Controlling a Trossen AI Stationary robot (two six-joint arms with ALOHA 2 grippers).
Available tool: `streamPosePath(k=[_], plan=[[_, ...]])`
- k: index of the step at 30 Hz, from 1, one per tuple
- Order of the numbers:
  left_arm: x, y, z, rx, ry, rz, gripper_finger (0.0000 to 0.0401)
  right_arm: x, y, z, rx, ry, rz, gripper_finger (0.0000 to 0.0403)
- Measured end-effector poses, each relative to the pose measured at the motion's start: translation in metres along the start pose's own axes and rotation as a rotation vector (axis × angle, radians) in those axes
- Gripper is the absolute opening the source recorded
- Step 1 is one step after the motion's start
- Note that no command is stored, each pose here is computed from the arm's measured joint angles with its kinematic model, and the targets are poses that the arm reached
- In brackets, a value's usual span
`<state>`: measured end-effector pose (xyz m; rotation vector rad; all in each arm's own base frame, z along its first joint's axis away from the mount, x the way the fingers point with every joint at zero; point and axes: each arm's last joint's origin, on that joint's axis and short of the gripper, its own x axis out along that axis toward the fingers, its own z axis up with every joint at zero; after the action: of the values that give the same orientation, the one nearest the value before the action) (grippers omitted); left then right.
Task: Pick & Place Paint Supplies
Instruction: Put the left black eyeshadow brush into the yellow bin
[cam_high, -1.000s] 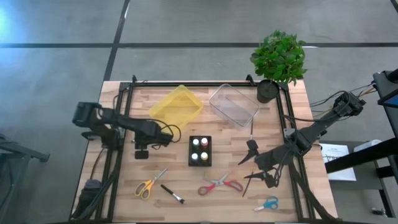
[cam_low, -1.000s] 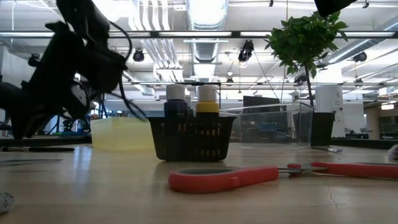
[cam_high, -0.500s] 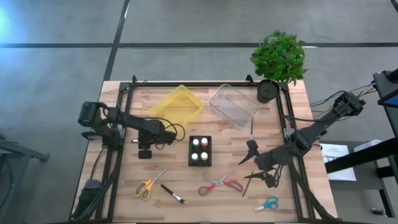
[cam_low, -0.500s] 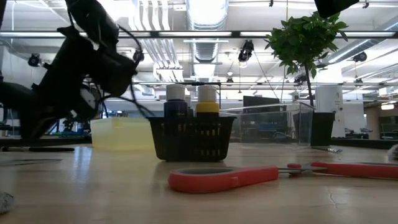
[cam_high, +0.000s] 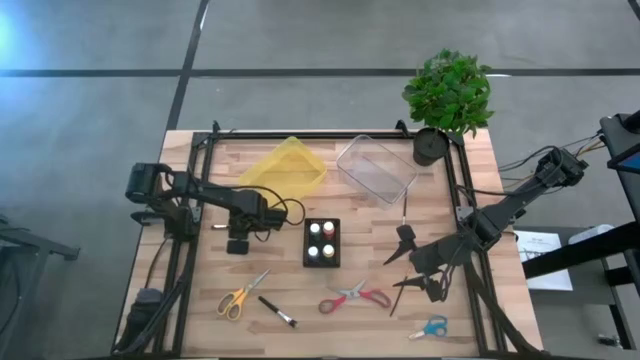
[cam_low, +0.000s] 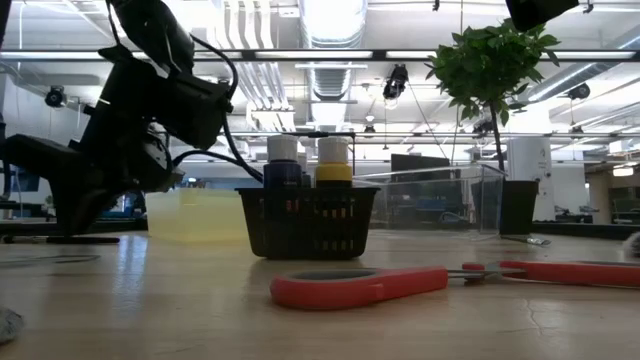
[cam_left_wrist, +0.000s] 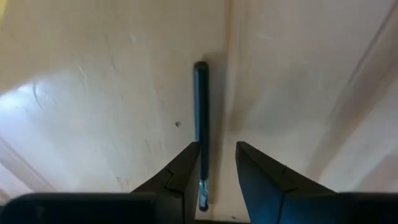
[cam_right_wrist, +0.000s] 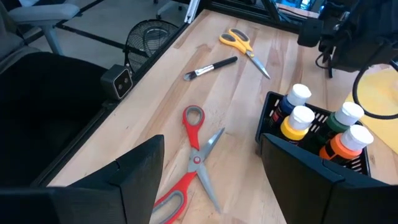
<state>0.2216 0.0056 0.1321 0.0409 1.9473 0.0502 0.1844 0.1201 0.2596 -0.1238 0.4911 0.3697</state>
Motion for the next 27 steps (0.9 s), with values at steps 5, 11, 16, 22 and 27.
streamPosePath(k=[5,11,16,22,27], plan=[[0.0002,0.0014,0.0026,-0.004,-0.028,0.030,0.0108,0.0000,0.0000,0.0000,0.000,0.000,0.000,0.0263],[0.0002,0.0035,0.0066,0.015,-0.068,0.010,0.0108,0.0000,0.0000,0.0000,0.001,0.000,0.000,0.0263],[0.0012,0.0046,0.0089,0.022,-0.101,-0.022,0.0108,0.0000,0.0000,0.0000,0.002,0.000,0.000,0.0263],[0.0019,0.0045,0.0096,0.022,-0.099,-0.025,0.0108,0.0000,0.0000,-0.0001,0.003,0.001,-0.001,0.0263],[0.0020,0.0043,0.0099,0.017,-0.100,-0.029,0.0084,0.0000,0.0000,-0.0001,0.005,0.001,-0.001,0.0263]])
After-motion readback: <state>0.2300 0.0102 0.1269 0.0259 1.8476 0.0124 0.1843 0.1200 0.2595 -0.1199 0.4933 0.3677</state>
